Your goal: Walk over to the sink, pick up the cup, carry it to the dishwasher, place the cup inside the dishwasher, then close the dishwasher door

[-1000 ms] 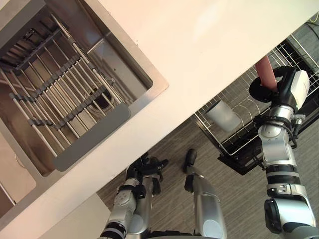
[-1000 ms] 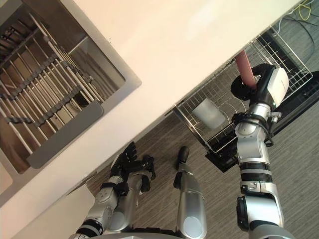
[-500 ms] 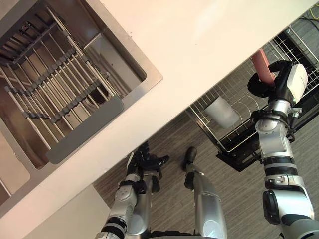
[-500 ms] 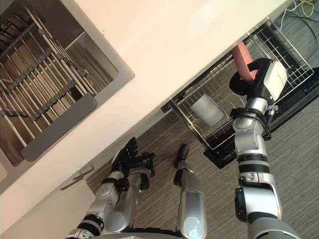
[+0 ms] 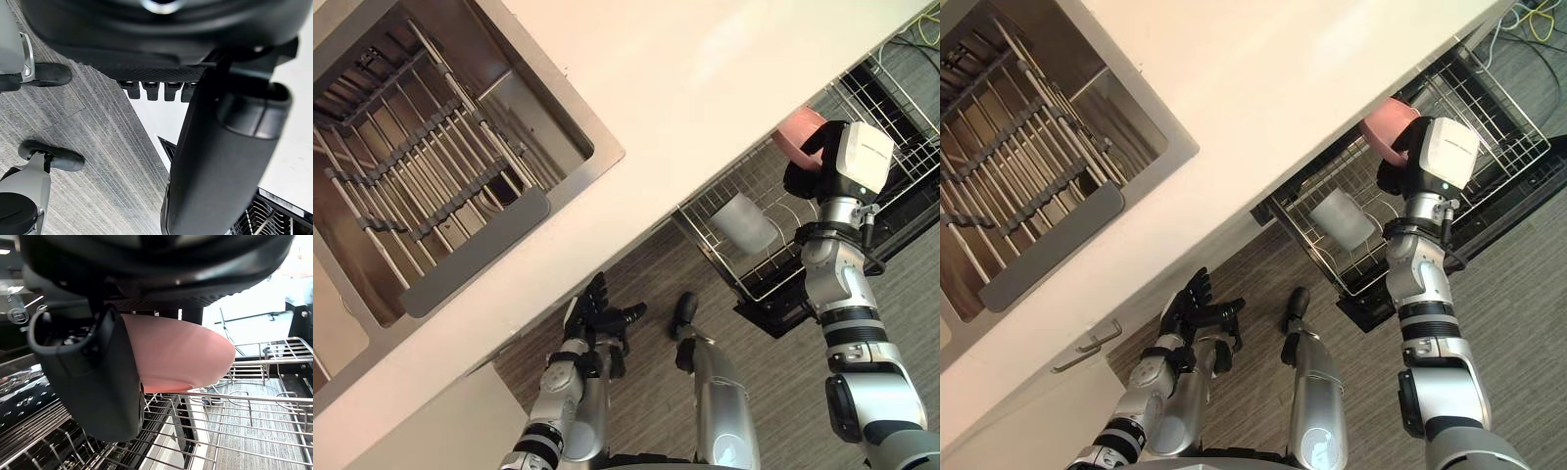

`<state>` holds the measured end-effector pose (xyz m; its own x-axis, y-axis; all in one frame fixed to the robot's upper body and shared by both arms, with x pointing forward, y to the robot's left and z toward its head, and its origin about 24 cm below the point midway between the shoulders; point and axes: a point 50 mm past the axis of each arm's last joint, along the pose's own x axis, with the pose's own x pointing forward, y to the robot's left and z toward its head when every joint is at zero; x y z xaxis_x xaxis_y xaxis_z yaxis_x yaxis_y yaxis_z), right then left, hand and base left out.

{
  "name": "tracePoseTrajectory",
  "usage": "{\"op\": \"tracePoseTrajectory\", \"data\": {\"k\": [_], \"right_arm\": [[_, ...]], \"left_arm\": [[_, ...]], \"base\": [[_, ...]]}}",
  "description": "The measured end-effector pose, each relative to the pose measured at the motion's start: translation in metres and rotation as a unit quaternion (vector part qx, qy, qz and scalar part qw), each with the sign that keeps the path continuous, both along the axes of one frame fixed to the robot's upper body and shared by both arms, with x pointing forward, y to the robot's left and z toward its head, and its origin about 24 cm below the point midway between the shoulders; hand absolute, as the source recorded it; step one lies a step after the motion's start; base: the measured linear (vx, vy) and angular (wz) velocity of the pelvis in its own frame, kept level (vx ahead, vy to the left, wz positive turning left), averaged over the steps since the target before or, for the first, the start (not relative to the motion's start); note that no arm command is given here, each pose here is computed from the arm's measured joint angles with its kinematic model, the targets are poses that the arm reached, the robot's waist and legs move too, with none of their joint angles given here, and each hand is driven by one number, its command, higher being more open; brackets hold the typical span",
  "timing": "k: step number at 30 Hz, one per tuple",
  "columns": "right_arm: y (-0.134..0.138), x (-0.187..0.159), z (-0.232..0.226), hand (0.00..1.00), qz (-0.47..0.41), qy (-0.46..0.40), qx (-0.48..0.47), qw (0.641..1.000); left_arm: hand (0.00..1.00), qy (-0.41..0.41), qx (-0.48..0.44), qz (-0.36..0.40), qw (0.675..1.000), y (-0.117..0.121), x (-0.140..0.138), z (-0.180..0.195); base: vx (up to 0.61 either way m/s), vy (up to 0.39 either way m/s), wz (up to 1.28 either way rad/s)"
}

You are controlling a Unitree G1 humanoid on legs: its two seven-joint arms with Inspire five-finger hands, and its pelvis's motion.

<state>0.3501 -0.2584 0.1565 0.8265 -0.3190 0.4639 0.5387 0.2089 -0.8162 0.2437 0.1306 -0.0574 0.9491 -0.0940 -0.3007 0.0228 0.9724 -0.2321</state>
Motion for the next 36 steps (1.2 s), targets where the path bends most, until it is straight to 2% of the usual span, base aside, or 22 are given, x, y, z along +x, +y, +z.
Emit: {"op": "tracePoseTrajectory", "data": {"k": [4,6,11,18,31,32,36], "right_arm": [[0.014,0.001,-0.018,0.00,0.031,0.050,-0.017,0.998],[0.024,-0.001,-0.045,0.00,0.044,0.100,-0.007,0.994],[0.036,-0.001,-0.048,0.00,0.061,0.108,-0.028,0.992],[0.042,-0.001,-0.057,0.00,0.041,0.104,-0.014,0.994],[0.025,-0.001,-0.056,0.00,-0.025,0.075,0.009,0.997],[0.023,0.000,-0.053,1.00,-0.028,0.071,0.020,0.997],[0.012,-0.001,-0.049,1.00,-0.040,0.072,0.019,0.996]], "left_arm": [[1.00,0.004,0.001,0.000,1.000,0.000,-0.001,-0.002],[1.00,0.002,0.001,-0.001,1.000,0.001,0.000,-0.001],[1.00,0.002,0.001,0.002,1.000,0.005,0.001,-0.001],[1.00,0.005,0.009,0.002,1.000,0.009,0.002,-0.002],[1.00,0.005,0.011,0.002,1.000,0.010,0.003,-0.002],[1.00,0.005,0.012,0.001,1.000,0.011,0.003,-0.002],[1.00,0.004,0.012,0.001,1.000,0.011,0.003,-0.002]], "base": [[-0.01,-0.006,0.03],[-0.03,-0.019,0.06],[-0.01,-0.015,0.06],[0.00,-0.002,0.00],[0.01,-0.002,0.00],[0.00,0.000,0.00],[0.00,0.000,0.00]]}}
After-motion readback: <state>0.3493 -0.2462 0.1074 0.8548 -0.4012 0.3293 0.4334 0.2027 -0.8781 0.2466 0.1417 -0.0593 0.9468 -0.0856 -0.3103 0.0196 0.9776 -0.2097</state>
